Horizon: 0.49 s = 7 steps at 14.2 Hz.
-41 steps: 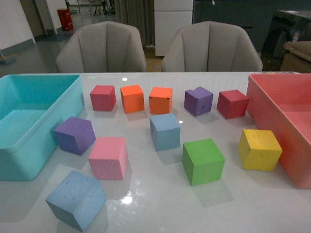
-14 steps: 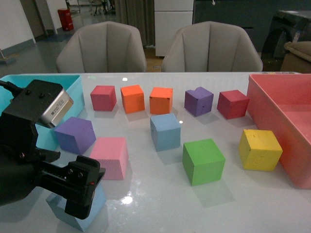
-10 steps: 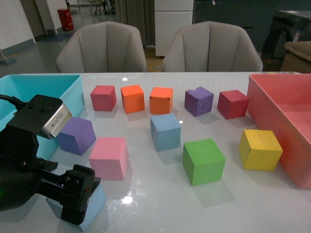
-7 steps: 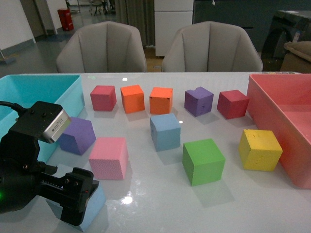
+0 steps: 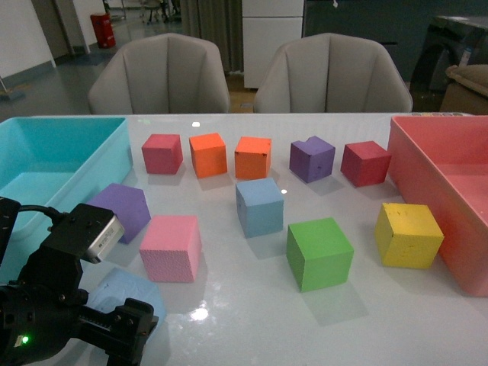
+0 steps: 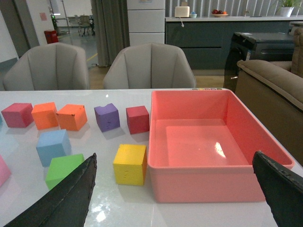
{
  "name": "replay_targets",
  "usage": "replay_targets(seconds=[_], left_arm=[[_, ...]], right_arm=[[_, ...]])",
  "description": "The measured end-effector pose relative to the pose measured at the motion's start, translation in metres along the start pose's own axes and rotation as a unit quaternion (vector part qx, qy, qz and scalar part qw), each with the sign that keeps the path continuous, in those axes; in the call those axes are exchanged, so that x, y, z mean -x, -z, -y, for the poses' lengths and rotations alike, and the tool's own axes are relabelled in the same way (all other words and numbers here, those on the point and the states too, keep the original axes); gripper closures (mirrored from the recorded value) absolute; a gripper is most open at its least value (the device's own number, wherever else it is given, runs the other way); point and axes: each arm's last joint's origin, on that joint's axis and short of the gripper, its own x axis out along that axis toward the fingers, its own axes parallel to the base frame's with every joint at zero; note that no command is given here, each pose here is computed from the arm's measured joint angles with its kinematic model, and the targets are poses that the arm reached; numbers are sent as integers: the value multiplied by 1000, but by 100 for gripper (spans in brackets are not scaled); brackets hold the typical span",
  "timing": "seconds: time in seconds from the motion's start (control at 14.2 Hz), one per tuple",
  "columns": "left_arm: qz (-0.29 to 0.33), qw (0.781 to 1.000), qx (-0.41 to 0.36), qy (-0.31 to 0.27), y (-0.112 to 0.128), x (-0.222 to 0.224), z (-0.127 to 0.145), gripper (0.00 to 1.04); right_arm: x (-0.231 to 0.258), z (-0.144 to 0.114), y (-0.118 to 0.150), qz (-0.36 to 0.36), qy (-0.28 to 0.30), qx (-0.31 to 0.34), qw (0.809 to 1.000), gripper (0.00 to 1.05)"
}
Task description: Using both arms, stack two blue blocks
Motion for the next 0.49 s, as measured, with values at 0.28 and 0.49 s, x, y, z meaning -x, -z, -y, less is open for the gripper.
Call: replay_targets(seconds=[0.28,0.49], left_arm=[[7,1000,-9,1,-4,10,5,40],[40,999,-26,12,-31,35,19,58]], right_arm=[[0,0,0,0,0,0,1000,6],[0,0,0,0,0,0,1000,6]])
